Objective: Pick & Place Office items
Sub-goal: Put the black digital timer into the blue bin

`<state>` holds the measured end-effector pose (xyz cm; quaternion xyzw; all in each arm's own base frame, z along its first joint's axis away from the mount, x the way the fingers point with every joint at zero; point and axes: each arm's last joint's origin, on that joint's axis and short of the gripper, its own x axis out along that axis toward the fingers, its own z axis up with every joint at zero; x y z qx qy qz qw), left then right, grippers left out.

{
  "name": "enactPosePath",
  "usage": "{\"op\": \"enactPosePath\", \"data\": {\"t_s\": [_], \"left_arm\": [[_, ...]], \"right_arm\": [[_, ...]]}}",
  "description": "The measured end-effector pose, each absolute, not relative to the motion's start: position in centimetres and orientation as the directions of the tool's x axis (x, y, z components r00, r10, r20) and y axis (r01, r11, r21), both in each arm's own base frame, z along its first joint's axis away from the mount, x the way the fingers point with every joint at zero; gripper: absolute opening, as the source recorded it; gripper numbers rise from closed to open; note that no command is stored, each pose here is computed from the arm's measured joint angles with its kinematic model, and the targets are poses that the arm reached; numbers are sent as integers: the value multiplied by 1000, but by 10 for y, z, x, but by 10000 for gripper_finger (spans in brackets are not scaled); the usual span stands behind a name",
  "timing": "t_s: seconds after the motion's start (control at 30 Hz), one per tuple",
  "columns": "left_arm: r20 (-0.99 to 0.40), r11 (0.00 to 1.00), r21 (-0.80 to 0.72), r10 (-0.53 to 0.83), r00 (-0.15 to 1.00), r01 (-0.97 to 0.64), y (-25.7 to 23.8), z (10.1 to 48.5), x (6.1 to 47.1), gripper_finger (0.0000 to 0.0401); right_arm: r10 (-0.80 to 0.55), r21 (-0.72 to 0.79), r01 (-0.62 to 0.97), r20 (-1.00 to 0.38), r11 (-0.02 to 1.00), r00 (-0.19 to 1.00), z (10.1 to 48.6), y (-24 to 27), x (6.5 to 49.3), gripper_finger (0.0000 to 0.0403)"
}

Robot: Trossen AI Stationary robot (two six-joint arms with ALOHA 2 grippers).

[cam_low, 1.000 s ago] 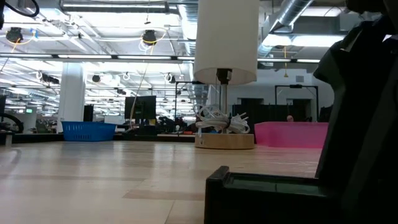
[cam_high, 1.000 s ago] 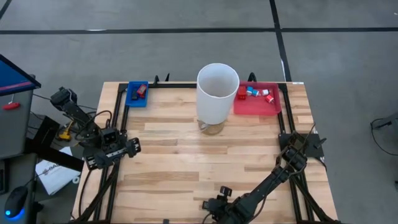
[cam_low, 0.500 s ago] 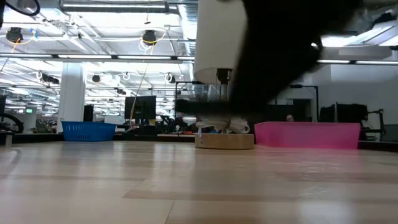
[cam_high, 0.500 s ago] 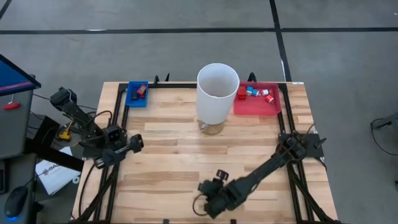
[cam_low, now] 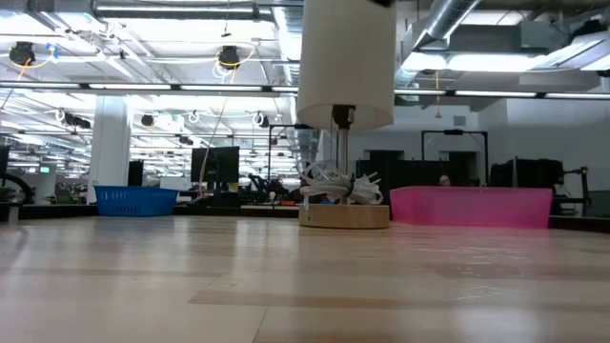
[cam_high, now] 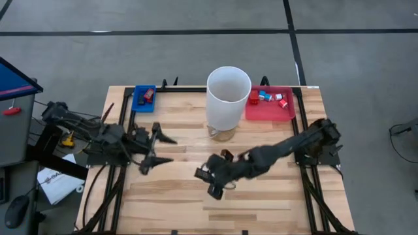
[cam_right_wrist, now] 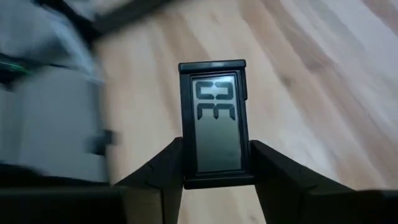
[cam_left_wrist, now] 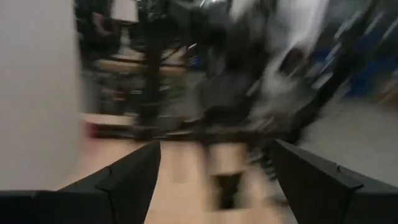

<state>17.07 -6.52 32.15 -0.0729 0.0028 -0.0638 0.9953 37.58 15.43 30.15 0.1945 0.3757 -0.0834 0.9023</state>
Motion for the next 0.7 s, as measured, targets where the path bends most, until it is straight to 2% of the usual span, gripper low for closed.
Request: {"op": "enactPosePath", "data": {"t_s": [0.13, 0.23, 0.47, 0.7], "left_arm": [[-99, 980, 187, -47, 994, 65, -54, 337, 186, 301], [-160, 935, 336, -60, 985, 111, -50, 342, 198, 301], [-262, 811, 525, -136, 955, 259, -56, 350, 200, 301], [-278, 793, 543, -138, 950, 275, -54, 354, 190, 301]], "right_arm": [[156, 466, 192, -610, 864, 777, 332, 130, 380, 150], [241, 580, 138, -527, 802, 815, 345, 112, 387, 158], [342, 717, 30, -368, 696, 865, 366, 90, 394, 156], [445, 782, -47, -303, 622, 842, 374, 82, 395, 156]]}}
